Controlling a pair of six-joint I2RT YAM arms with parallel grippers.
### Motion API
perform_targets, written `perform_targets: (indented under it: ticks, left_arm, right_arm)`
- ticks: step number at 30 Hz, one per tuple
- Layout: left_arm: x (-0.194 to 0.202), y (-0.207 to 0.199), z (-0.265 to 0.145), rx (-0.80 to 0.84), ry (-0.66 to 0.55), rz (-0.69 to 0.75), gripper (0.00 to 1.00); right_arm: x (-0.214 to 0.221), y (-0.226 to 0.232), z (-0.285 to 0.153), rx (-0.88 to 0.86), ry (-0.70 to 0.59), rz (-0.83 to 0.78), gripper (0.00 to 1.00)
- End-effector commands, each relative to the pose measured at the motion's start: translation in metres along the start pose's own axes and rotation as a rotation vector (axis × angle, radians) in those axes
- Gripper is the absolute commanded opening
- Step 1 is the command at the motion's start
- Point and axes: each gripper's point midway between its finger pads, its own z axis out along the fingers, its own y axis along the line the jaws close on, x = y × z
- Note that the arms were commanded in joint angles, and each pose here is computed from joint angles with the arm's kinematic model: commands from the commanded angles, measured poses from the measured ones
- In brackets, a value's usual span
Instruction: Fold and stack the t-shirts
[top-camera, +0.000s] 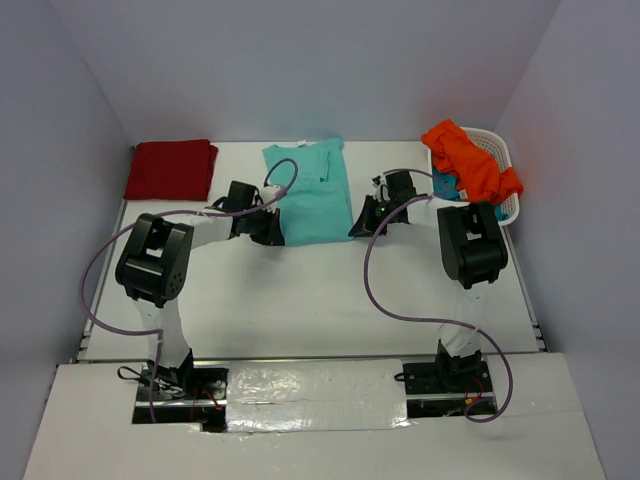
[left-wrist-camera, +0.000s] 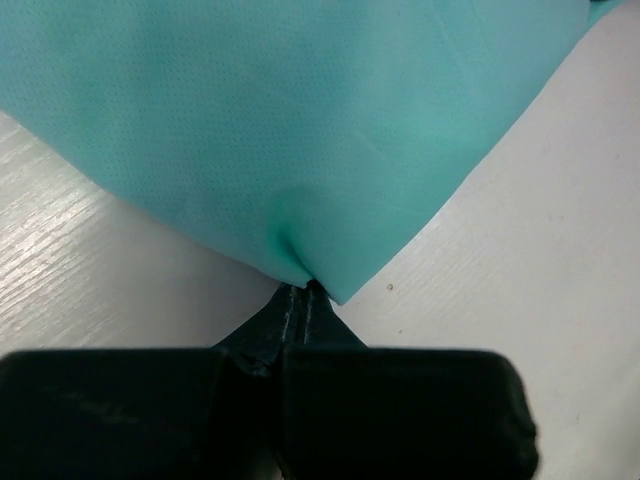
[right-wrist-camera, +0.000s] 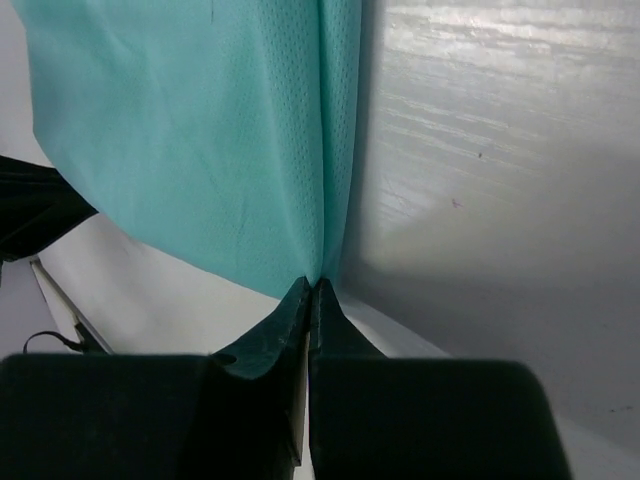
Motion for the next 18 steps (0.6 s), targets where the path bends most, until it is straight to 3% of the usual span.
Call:
perform_targets:
  ticks: [1,6,18]
  left_arm:
    - [0.000,0.009,-0.019,-0.016,0.004,0.107,0.00]
    - [0.001,0.021,-0.043,-0.037,0.069,0.306,0.00]
    - [0.053,-0.015,-0.069,0.110,0.233,0.377,0.00]
  right_arm:
    - [0.006,-0.006,-0.007,0.007,0.002,-0.008,0.00]
    - [0.025,-0.006,-0.017,0.005,0.033,-0.030,0.00]
    - [0.074,-0.004,-0.039,0.002,0.083,-0.034,0.00]
